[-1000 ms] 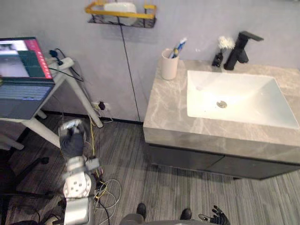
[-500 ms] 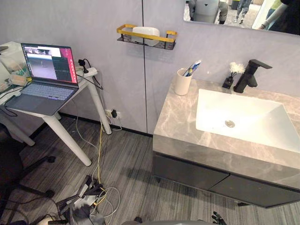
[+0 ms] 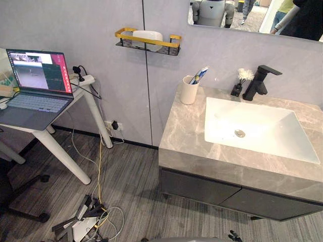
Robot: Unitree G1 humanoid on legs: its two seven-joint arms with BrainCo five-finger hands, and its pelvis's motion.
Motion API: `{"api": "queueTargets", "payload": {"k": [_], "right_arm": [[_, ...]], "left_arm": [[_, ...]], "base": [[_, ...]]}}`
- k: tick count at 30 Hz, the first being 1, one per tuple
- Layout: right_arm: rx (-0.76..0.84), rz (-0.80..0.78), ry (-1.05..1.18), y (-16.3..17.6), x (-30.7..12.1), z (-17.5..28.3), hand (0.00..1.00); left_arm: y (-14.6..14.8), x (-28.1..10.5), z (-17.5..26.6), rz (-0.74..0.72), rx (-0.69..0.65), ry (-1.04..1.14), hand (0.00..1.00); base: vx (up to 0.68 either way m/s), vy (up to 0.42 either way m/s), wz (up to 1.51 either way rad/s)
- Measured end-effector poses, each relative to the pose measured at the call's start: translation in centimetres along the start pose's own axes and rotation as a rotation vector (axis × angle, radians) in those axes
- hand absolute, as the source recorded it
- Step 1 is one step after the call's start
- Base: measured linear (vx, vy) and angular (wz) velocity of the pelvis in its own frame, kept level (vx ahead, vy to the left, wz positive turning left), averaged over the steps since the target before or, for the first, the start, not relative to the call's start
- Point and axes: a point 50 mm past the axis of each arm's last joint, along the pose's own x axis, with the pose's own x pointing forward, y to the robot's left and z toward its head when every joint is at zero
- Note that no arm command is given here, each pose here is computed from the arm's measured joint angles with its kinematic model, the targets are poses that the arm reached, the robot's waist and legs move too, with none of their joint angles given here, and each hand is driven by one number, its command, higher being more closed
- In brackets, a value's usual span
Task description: Organize washtable
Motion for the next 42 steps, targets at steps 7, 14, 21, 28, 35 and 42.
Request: {"api": "queueTargets", "payload": {"k": [7,14,21,28,35,42], "right_arm": [[-0.012,-0.004,-0.04,-0.3,0.5,1.5,0.0],[-0.036,-0.016,-0.099,-0.9,0.9,3.4,0.0],[0.019,0.011,-0.127,0.7,1.0,4.4,0.0],[0.086,0.011,-0.144,1.4,0.9,5.1,0.0],[-0.032,0.122,-0.228,3.7,0.9,7.5,0.0],[-0.079,0.121,-0.19,3.4,1.1,6.6,0.0]], "left_arm": [[-0.7,-0.1,0.4,-0.042,0.006,-0.023,0.0],[-1.3,-0.2,0.9,-0.065,-0.01,-0.045,0.0],[-1.8,-0.3,1.1,-0.083,-0.009,-0.047,0.0],[-2.9,0.0,3.4,-0.138,0.084,-0.132,0.0],[-2.5,0.8,5.2,-0.133,0.142,-0.187,0.0],[-3.3,0.5,5.2,-0.168,0.129,-0.184,0.0]], "base": [[-0.07,0.009,0.18],[-0.07,0.012,0.27],[0.05,0.049,-0.06],[0.03,0.076,-0.28],[-0.12,0.085,-1.06],[-0.05,-0.023,-0.25]]}}
